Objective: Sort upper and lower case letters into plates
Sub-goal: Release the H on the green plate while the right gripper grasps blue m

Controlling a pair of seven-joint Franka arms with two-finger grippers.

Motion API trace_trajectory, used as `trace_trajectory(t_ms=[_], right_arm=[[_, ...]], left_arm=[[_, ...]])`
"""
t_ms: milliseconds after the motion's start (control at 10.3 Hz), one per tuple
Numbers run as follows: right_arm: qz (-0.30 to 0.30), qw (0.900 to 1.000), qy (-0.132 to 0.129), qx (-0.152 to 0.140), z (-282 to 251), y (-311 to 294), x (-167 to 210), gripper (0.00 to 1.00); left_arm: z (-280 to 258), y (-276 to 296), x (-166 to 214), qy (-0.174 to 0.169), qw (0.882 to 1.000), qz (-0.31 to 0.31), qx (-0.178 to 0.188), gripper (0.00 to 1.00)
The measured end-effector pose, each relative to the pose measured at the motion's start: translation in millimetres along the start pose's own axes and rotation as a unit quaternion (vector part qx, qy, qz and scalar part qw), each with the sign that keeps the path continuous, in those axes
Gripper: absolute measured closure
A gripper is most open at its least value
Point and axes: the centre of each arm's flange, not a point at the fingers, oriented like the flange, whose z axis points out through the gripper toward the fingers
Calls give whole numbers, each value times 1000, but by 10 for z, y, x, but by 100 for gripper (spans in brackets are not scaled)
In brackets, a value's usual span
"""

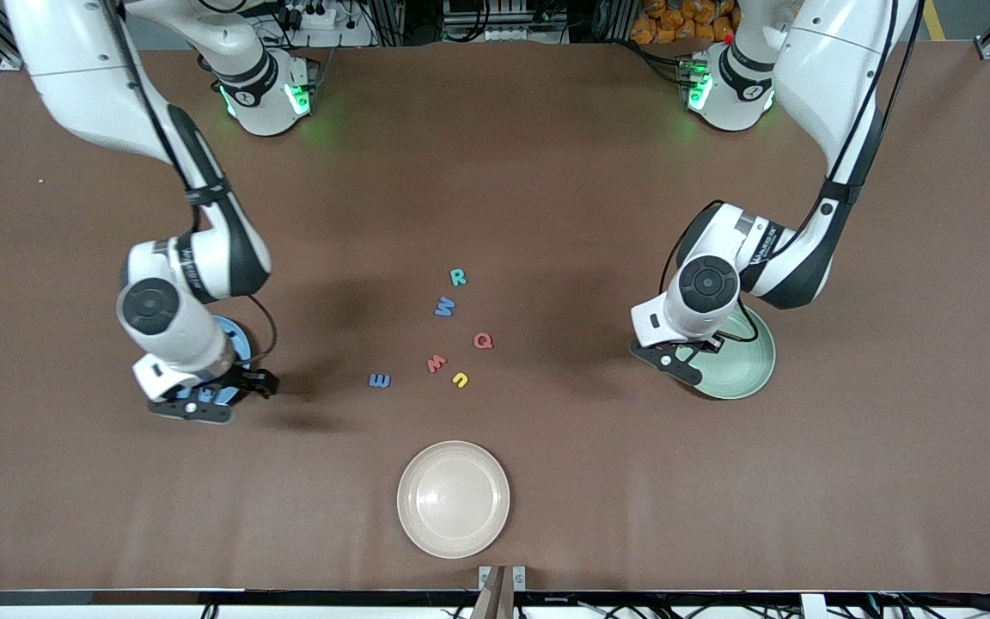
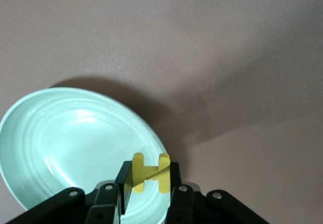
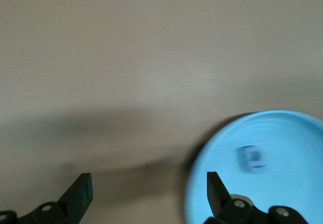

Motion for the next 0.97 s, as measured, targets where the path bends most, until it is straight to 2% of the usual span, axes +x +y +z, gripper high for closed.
trace_trajectory(t_ms=[97, 388, 970], right_arm=[[3, 1000, -1, 9, 43, -361, -58, 0], [8, 999, -30, 37, 167, -1251, -346, 0], [46, 997, -41, 37, 392, -1648, -497, 0]], left_arm=[[26, -7, -58, -7, 1000, 1, 0, 67], [58, -4, -154, -14, 1000, 2, 0, 67], [38, -54, -181, -5, 1000, 23, 8, 67]])
